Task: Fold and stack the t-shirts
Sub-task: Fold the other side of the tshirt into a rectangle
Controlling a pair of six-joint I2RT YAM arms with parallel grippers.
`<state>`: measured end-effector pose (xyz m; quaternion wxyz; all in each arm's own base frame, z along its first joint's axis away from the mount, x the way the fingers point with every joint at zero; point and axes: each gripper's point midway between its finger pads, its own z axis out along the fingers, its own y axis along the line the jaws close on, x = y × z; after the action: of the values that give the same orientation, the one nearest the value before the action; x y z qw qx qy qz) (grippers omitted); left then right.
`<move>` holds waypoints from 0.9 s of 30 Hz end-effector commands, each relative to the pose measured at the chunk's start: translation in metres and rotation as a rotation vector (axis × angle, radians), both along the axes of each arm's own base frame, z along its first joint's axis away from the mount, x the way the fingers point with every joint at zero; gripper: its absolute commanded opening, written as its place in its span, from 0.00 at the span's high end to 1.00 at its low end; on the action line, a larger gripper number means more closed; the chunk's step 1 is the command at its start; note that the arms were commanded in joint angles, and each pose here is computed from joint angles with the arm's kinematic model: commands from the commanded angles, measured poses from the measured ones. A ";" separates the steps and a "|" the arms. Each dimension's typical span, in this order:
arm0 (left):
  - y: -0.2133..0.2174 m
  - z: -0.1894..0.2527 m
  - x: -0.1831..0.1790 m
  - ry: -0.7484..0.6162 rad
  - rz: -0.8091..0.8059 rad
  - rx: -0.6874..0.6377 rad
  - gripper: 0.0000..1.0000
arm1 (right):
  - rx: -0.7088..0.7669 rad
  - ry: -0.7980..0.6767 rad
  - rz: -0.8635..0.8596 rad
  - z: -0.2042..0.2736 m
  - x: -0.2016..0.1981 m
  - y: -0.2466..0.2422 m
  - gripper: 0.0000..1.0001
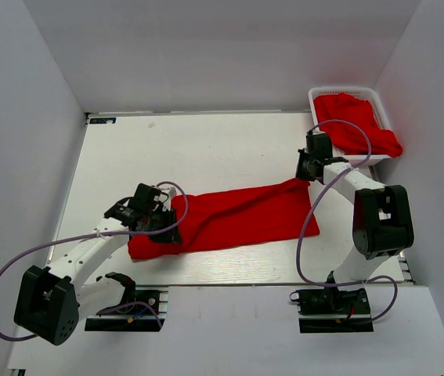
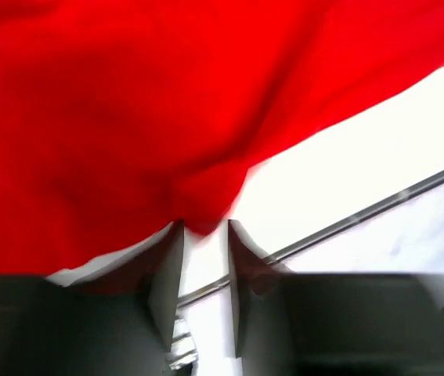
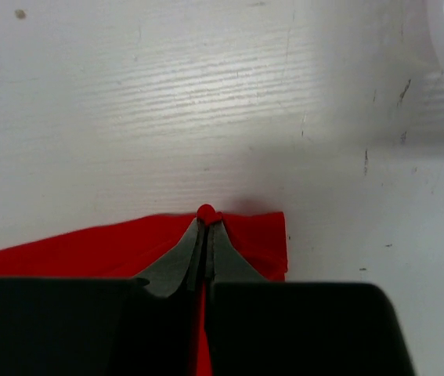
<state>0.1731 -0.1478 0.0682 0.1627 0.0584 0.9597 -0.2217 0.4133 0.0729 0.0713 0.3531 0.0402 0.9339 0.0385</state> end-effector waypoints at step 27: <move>0.036 0.021 0.143 -0.249 0.448 0.212 0.01 | 0.130 -0.079 0.314 0.046 -0.017 0.062 0.10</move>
<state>0.2796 -0.1096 0.0679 0.2576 -0.0872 0.9605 -0.0585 0.3823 0.1011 0.1036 0.3655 -0.0162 0.9245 0.1068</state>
